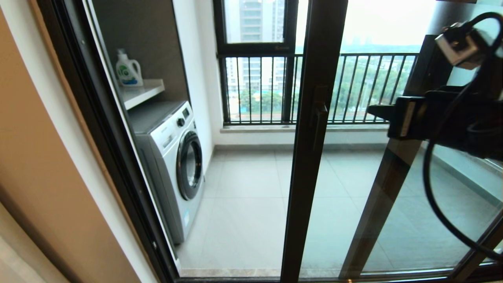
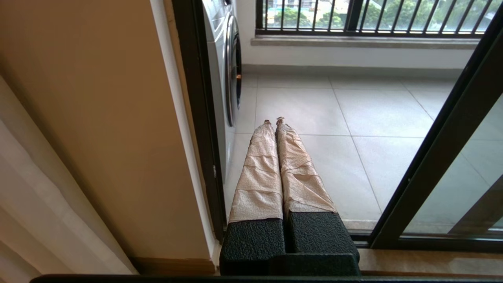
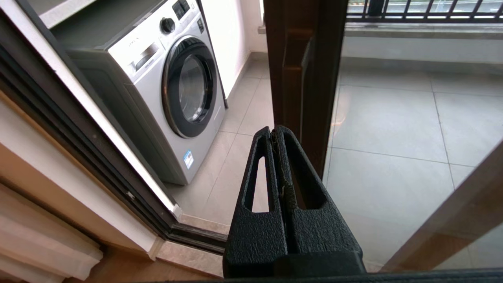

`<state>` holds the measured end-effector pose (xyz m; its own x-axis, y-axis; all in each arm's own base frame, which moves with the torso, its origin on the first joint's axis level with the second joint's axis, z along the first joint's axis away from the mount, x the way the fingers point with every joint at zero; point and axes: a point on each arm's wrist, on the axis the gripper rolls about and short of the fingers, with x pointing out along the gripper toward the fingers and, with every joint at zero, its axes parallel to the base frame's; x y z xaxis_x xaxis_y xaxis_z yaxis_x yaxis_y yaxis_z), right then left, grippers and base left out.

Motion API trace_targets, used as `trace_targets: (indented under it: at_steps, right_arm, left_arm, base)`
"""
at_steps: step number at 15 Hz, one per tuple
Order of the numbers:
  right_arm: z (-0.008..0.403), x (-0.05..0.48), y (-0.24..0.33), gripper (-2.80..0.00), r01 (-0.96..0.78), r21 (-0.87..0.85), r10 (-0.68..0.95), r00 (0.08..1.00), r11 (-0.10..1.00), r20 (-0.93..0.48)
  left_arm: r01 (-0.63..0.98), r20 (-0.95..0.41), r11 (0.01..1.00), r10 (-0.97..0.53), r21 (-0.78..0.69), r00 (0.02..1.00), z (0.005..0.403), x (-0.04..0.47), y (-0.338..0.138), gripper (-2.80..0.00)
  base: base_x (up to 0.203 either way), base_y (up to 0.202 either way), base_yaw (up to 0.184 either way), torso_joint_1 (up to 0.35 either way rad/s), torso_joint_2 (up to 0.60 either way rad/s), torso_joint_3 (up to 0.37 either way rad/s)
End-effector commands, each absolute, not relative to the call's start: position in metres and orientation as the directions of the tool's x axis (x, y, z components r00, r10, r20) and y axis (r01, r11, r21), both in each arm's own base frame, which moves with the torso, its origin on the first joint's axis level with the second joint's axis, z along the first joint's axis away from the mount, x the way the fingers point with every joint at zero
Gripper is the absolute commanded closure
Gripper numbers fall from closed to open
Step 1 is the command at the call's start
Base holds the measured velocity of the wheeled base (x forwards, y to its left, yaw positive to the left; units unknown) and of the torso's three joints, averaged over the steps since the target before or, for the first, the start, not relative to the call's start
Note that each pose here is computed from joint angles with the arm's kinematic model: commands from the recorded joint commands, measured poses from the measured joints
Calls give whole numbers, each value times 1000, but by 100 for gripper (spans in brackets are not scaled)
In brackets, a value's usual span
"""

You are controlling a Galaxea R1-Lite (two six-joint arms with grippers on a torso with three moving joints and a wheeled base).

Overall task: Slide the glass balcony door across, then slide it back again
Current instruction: Open the slid door

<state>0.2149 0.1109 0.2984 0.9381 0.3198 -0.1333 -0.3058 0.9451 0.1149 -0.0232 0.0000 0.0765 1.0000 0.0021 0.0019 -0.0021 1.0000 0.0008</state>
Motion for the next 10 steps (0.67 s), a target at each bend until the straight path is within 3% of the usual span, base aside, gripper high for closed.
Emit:
trace_targets:
  at_steps: [1,6,10]
  right_arm:
    - [265,264,135,0,-295,92,308,932,951,-191]
    - [250,309,151,0,-309,75,317,934,948,-167]
    - [243,344,123,0,-209,84,218,967,974,-128]
  left_arm:
    - [-3,0,1000,3,0,1000,76,-23,0,0]
    - [-3,0,1000,3,0,1000,76,-23,0,0]
    - [-3,0,1000,3,0,1000,76,-23,0,0]
  base:
    - [0,0,0,0,0,0]
    - [0,0,0,0,0,0]
    - [0,0,0,0,0,0]
